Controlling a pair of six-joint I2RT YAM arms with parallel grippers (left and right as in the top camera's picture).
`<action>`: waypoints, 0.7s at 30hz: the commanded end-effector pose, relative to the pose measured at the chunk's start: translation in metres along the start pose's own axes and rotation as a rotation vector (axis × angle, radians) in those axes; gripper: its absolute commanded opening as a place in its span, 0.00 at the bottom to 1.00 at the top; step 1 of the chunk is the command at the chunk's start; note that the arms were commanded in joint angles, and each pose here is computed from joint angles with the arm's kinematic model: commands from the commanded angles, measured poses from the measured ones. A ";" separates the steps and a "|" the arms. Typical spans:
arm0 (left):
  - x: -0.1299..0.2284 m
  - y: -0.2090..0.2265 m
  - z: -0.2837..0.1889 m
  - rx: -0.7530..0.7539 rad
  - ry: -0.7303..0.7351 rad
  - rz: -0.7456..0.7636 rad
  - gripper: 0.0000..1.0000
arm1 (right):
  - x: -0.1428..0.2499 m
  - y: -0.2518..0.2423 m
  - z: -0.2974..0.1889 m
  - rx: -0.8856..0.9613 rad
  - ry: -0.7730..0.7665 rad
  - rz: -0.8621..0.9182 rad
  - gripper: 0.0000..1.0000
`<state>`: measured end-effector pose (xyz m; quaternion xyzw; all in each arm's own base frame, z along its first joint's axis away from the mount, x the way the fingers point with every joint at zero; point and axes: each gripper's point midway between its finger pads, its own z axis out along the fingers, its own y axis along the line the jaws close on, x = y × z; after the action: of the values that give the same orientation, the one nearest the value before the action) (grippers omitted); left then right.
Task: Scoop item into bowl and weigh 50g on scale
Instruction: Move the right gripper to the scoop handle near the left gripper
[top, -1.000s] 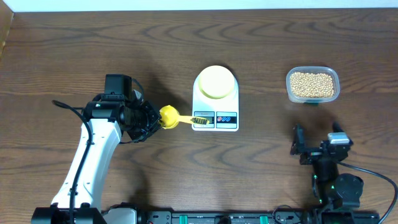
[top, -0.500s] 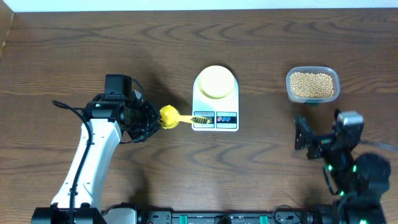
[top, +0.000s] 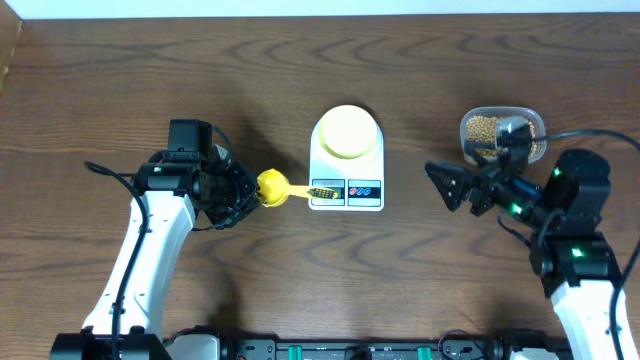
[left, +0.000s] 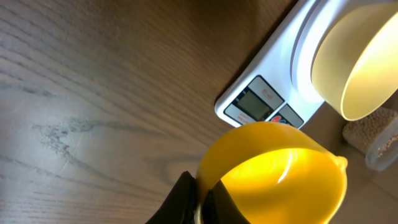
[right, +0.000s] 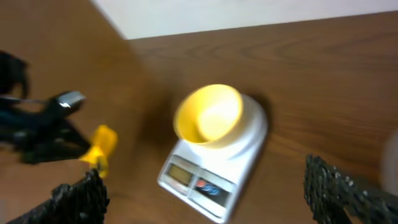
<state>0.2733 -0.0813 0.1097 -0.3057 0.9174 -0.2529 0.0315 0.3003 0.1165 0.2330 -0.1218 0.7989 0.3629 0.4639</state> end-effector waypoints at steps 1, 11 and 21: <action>0.002 0.001 -0.001 0.005 0.002 0.000 0.07 | -0.010 0.020 0.006 -0.134 0.011 0.222 0.99; 0.001 0.000 -0.001 0.007 0.000 -0.023 0.07 | -0.006 0.006 0.021 -0.127 0.050 0.579 0.99; 0.013 -0.020 0.008 0.030 0.008 0.085 0.07 | 0.030 0.019 0.053 -0.160 0.206 0.655 0.97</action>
<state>0.2778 -0.0924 0.1119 -0.2921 0.9194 -0.2601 0.0402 0.3111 0.1567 0.2000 0.0779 0.8071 0.5277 0.2532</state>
